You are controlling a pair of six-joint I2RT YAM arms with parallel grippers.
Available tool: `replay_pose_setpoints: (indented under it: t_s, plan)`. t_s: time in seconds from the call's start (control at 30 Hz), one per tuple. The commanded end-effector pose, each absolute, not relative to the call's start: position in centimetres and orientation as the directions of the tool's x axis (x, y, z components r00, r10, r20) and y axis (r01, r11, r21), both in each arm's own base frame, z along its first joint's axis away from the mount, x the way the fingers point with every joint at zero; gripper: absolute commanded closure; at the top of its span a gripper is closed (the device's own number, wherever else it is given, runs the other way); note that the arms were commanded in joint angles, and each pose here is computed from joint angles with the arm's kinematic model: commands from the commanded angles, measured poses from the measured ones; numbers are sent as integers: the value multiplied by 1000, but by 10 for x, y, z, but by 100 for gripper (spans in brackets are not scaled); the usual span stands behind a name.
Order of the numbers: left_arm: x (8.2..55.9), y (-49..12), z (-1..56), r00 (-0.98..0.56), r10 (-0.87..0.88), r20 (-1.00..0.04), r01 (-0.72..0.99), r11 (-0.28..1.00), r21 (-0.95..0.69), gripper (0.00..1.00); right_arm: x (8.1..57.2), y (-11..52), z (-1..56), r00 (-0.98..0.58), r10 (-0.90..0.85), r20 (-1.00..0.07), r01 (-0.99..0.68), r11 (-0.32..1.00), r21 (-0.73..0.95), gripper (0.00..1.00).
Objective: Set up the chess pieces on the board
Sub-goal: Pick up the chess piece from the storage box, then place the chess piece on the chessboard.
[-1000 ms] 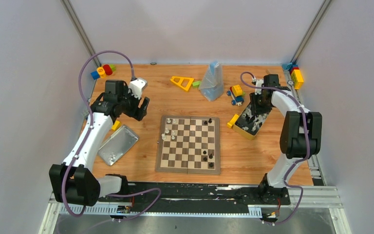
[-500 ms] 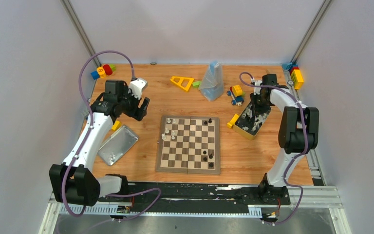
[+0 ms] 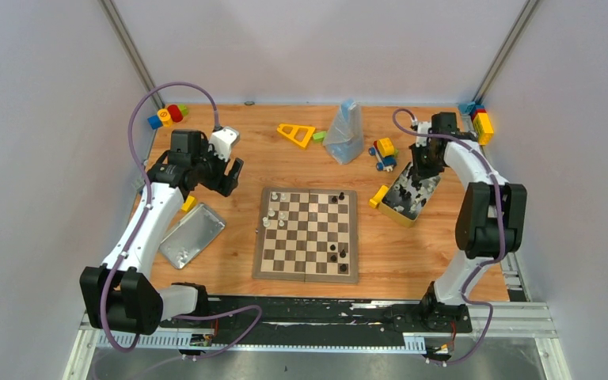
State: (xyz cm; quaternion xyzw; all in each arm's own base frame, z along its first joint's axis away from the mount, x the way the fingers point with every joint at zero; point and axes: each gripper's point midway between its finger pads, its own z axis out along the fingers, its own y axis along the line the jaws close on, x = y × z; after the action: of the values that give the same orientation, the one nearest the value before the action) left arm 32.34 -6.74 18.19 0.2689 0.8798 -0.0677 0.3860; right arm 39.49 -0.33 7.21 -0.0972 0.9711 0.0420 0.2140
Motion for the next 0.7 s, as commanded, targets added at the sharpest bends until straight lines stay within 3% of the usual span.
replay_pose_setpoints:
  t_s: [0.0, 0.2, 0.37, 0.53, 0.67]
  plan:
    - [326, -66, 188, -527, 432, -732, 524, 843, 120, 14, 395, 16, 154, -781, -207, -589, -283, 958, 39, 100]
    - [332, -57, 191, -530, 419, -737, 475, 867, 152, 12, 354, 94, 181, -661, -369, -653, -525, 850, 51, 100]
    - [336, -47, 191, -542, 416, -731, 423, 886, 190, 11, 316, 157, 158, -584, -502, -638, -696, 714, 75, 100]
    - [339, -31, 196, -542, 412, -733, 347, 904, 251, 2, 300, 194, 129, -540, -568, -621, -771, 629, 96, 100]
    - [340, -27, 199, -535, 415, -736, 329, 905, 271, 0, 295, 212, 115, -524, -591, -614, -802, 585, 122, 100]
